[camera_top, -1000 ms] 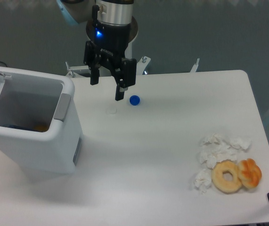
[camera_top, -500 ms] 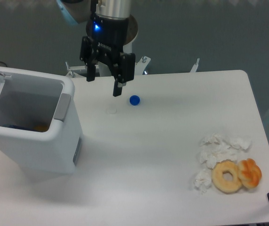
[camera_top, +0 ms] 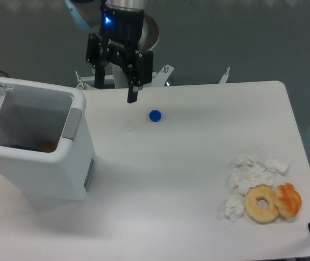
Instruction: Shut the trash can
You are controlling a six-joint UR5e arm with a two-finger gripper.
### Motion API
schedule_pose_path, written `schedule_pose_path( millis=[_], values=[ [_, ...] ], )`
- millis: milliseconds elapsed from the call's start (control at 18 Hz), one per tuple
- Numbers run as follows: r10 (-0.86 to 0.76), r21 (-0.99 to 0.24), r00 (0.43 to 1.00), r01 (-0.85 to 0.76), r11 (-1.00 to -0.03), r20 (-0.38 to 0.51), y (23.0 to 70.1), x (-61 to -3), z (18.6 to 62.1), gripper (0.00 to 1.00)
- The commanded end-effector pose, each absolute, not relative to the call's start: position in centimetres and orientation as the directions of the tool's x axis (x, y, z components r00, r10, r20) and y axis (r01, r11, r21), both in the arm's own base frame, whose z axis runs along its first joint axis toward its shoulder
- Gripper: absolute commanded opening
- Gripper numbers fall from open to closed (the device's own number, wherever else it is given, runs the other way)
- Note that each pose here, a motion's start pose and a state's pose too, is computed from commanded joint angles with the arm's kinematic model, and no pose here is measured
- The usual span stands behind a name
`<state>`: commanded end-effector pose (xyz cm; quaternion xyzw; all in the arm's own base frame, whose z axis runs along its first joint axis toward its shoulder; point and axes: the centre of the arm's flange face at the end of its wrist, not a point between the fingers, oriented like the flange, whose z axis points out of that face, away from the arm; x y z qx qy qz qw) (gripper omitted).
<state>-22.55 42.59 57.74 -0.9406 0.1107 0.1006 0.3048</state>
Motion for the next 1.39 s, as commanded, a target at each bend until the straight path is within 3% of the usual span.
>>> schedule_pose_path(
  millis=[278, 667, 1111, 1389],
  values=[
    [-0.042, -0.614, 0.991, -0.11, -0.782, -0.124, 43.7, -18.9, 58.4, 1.0],
    [-0.023, -0.686, 1.0, -0.02, -0.727, -0.005, 43.8, -14.6, 60.7, 1.0],
    [-0.151, -0.787, 0.963, 0.087, -0.61, 0.224, 43.4, -9.9, 63.5, 1.0],
    [-0.221, -0.823, 0.947, 0.071, -0.563, 0.233, 42.2, -7.3, 65.5, 1.0]
  ],
)
